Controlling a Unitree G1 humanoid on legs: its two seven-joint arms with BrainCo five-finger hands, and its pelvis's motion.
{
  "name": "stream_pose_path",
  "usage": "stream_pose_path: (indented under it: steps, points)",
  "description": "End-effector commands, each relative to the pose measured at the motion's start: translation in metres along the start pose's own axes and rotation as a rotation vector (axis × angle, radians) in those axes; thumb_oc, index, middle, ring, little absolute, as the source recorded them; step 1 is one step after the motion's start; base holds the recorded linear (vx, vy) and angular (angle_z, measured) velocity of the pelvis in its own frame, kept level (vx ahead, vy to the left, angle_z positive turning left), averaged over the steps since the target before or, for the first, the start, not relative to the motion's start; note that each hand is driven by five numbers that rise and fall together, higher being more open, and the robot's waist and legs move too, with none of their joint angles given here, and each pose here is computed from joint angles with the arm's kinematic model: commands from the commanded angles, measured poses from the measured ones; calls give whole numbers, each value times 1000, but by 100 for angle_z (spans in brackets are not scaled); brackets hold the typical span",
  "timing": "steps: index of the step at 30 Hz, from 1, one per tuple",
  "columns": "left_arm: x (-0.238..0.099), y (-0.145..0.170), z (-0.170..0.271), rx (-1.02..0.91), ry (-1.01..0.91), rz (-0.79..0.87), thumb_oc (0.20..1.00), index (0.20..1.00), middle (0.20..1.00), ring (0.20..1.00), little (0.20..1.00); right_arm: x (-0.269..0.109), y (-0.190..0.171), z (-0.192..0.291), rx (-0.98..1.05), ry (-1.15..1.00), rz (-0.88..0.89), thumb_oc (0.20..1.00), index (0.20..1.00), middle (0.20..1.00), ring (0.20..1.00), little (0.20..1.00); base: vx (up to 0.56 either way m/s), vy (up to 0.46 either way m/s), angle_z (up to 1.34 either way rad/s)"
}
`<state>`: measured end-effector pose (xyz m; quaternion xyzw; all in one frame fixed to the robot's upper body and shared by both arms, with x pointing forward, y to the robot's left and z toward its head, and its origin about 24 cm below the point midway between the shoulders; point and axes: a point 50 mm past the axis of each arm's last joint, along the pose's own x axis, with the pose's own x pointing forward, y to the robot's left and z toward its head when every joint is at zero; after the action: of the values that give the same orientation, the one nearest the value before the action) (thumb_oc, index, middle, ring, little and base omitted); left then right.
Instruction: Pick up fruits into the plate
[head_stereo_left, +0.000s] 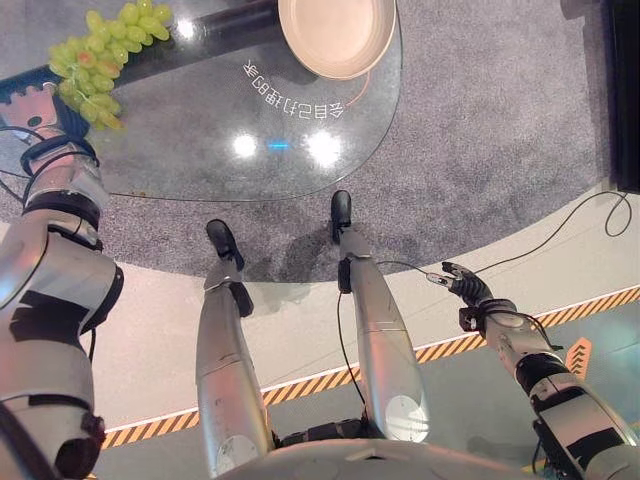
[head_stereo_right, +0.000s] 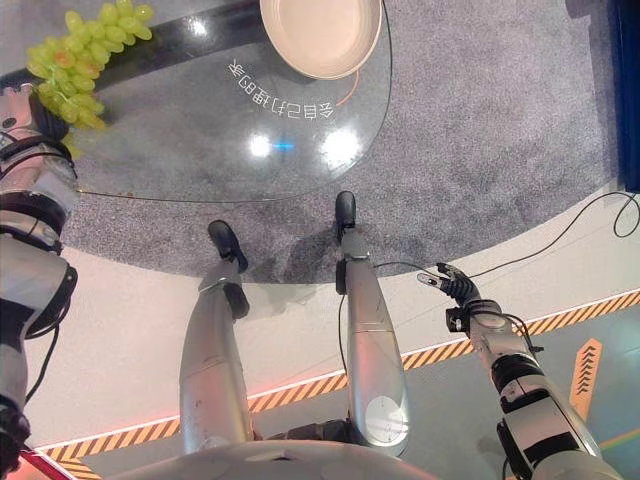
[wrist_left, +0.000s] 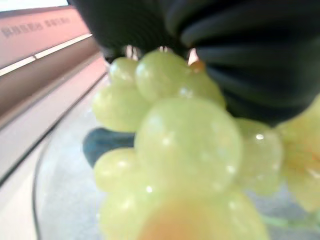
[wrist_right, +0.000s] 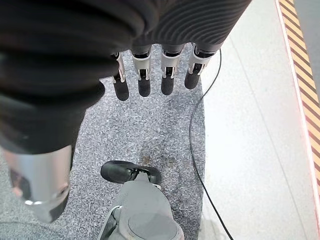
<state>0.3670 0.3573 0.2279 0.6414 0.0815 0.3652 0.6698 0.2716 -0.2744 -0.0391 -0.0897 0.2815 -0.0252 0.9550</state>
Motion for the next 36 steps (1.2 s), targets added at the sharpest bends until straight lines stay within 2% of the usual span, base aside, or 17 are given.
stream_pose_path:
  steps: [1,9,17,22,27,36]
  points:
    - [4,12,-9,-113,23,97,200,200,200,200,200,-11,-6,-23,-19,39,-10,1000,1000,1000,1000,1000,0,0,0]
    - [-1,25,12,-431,-77,255,200,200,200,200,200,-15,15,-14,-24,-77,21,1000,1000,1000,1000,1000,-53,-17,4]
    - [-18,15,15,-561,-163,320,200,200,200,200,200,-23,37,3,-53,-202,56,1000,1000,1000,1000,1000,-13,-15,5]
    - [-31,9,8,-582,-222,331,200,200,200,200,200,-33,36,23,-134,-349,-23,1000,1000,1000,1000,1000,24,16,9]
    - [-45,-4,1,-523,-316,266,200,200,200,200,200,-46,28,52,-249,-537,-90,1000,1000,1000,1000,1000,31,27,6]
    - [-104,-62,-25,-456,-443,-42,200,200,200,200,200,-69,6,102,-409,-774,-133,1000,1000,1000,1000,1000,138,-15,-1]
